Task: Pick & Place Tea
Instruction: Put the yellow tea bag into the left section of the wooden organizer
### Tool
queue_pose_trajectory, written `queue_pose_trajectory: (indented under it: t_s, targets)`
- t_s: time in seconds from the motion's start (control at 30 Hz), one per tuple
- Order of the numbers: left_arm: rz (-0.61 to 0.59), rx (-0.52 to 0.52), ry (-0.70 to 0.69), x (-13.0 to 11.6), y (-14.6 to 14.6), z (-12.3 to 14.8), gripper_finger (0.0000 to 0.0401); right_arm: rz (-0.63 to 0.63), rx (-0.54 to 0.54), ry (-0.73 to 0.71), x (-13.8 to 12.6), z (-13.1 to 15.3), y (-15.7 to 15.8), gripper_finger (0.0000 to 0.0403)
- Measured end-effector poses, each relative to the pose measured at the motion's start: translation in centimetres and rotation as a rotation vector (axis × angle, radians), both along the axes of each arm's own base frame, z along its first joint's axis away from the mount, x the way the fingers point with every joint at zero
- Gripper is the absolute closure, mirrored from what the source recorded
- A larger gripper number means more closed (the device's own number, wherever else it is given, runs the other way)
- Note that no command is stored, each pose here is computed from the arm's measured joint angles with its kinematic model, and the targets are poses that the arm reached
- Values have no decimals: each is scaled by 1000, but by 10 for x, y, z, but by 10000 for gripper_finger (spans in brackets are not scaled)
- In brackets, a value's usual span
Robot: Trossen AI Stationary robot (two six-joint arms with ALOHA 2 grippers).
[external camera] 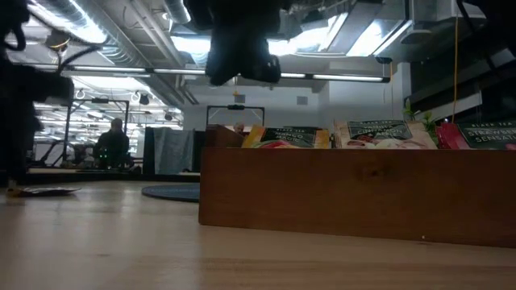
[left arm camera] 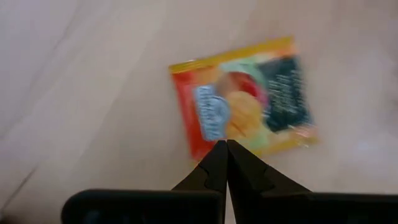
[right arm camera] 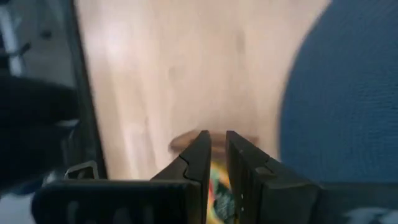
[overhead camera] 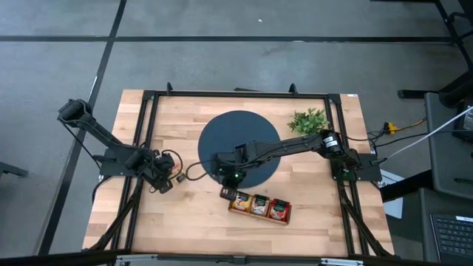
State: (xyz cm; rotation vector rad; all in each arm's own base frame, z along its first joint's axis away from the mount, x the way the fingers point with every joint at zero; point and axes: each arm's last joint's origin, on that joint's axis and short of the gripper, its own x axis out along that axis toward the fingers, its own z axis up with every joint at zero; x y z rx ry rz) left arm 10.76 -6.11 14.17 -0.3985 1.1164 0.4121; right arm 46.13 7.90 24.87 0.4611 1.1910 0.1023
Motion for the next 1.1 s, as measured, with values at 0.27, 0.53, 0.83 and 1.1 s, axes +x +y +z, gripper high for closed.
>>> queue_pose_trajectory:
  t_s: [0.27,0.53,0.83,1.1]
  targets:
    - [172,-93,-119,-4,5,-32,398,-179,45,-77,13,-6,-19,350]
    - [267,-184,-230,2,2,-34,398,-453,277,-130,24,-51,-49,349]
    - [375,-217,-324,6,2,-32,398,-648,485,-252,20,-93,-59,349]
    - [472,-267,-415,18,0,-32,398,-702,425,-267,18,-103,-63,322]
